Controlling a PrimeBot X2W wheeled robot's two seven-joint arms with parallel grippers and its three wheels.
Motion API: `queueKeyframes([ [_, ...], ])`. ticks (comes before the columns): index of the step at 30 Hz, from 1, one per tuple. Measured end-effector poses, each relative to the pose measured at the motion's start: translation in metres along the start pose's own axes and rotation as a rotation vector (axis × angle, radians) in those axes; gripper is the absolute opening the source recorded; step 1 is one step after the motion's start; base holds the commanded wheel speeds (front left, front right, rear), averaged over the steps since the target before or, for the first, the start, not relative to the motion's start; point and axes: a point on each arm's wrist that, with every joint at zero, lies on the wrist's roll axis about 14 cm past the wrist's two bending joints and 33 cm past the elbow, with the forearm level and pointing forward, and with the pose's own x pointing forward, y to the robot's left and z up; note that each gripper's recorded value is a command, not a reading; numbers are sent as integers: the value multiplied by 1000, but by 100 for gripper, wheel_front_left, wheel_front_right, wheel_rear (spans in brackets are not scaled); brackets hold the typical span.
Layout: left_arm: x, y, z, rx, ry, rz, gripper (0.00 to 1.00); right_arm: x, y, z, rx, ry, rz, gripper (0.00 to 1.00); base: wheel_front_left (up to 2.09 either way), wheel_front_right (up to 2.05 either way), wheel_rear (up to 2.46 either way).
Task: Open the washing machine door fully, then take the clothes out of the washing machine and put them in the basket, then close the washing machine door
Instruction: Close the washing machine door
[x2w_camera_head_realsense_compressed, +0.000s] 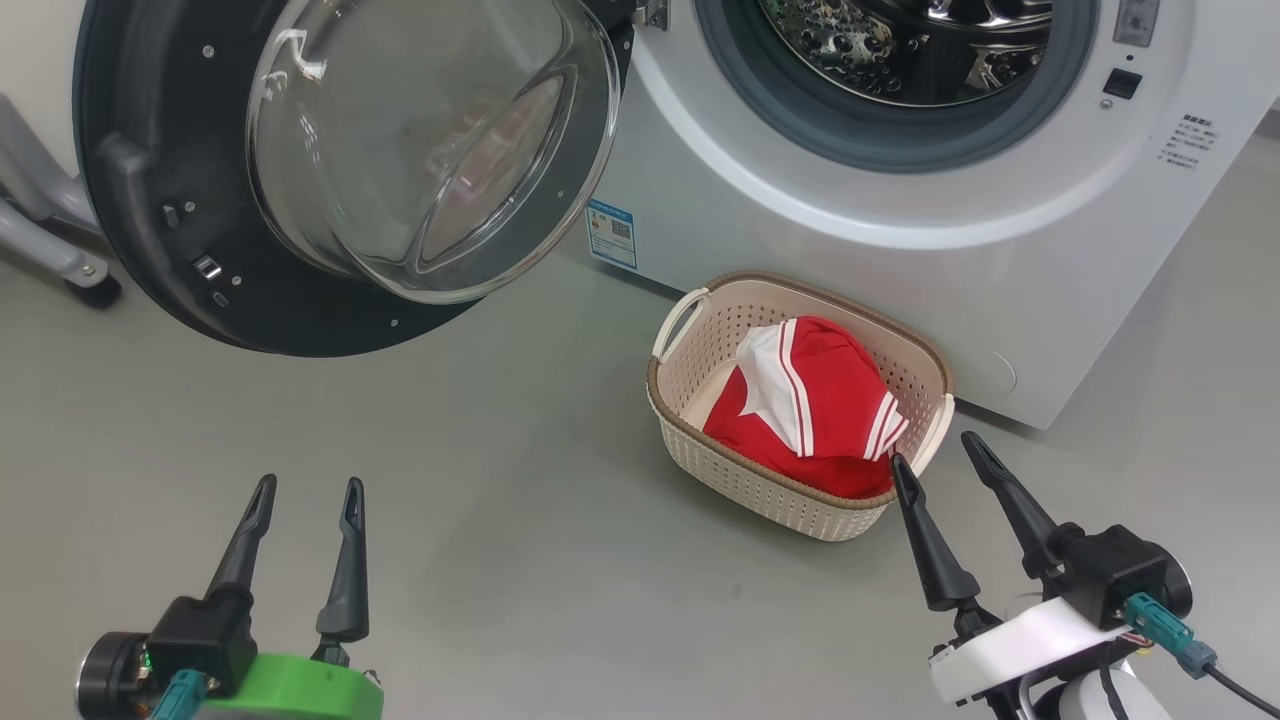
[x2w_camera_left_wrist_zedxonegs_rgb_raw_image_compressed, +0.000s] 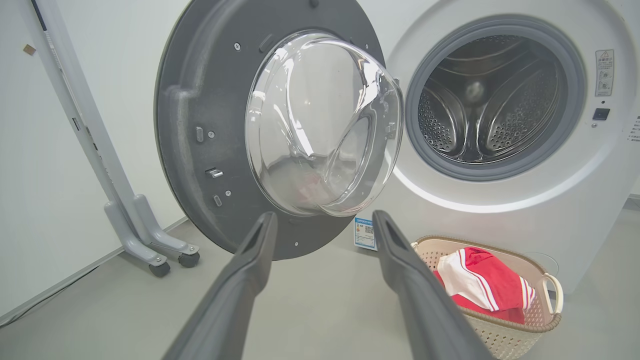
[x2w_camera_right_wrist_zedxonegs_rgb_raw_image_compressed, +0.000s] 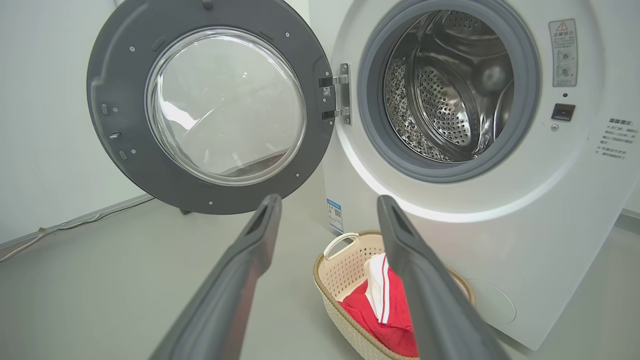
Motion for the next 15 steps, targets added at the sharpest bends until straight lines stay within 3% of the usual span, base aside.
queueKeyframes([
  [15,0,0,1,-4,-4,-1,100,0,-1,1,3,-3,-3,100,0,0,0],
])
